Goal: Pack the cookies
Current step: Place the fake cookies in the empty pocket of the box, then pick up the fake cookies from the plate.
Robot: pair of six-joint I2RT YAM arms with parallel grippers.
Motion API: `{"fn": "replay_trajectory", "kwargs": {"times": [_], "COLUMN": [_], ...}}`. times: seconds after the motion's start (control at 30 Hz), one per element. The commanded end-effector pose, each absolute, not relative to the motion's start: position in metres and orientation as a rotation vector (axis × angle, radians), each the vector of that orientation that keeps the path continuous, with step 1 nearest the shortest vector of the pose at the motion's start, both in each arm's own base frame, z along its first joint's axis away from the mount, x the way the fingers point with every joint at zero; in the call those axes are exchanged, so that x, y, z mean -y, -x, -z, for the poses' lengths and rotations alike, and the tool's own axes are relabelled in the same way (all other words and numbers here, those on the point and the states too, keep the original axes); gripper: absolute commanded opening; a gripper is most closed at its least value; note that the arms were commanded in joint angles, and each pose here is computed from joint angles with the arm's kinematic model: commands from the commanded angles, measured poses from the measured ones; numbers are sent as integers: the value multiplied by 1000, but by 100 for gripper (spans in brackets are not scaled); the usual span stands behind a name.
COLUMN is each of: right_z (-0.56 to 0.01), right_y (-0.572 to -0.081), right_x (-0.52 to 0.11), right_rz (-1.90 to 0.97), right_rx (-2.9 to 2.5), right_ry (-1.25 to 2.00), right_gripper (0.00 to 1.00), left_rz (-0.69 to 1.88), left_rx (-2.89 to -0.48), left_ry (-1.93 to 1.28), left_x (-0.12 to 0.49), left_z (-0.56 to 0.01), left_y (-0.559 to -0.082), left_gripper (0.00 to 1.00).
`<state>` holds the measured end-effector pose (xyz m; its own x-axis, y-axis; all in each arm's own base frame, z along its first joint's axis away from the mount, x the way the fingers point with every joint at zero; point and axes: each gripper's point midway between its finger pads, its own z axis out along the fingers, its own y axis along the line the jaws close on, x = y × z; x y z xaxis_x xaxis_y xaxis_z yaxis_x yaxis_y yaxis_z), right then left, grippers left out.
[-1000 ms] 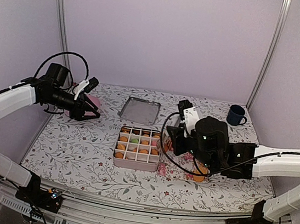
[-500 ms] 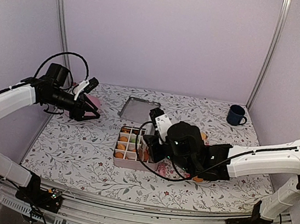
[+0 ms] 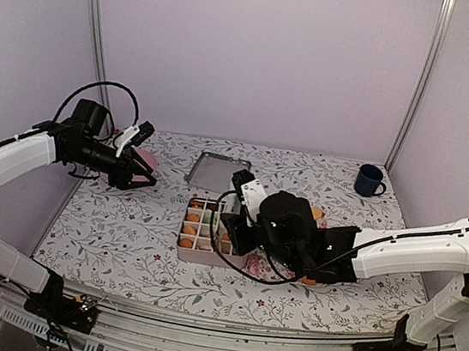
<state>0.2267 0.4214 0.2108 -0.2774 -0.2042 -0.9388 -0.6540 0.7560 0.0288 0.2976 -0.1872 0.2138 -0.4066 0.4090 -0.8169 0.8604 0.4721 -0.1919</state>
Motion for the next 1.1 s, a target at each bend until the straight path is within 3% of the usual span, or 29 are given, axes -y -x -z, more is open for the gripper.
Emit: {"fn": "replay_trajectory", "kwargs": {"times": [0.0, 0.23, 0.47, 0.83, 1.07], "right_z": [-234, -253, -261, -213, -197], "right_y": [-228, -236, -251, -258, -251], "right_x": [-421, -403, -343, -227, -204], "right_rz": [-542, -500, -415, -193, -189], "right_rx": [-1789, -1755, -1762, -1898, -1950], "right_ry": [601, 551, 457, 297, 257], "right_gripper": [43, 43, 42, 42, 42], "left_rz": [802, 802, 799, 818, 818], "left_rx": [-1990, -1991, -1991, -1990, -1994], "left_ry": [-1051, -1052, -1054, -1055, -1054], "left_x": [186, 186, 185, 187, 187], "left_z": [-220, -220, -221, -221, -221], "left_y": [-298, -298, -297, -297, -297], "left_gripper": [51, 51, 51, 51, 51]}}
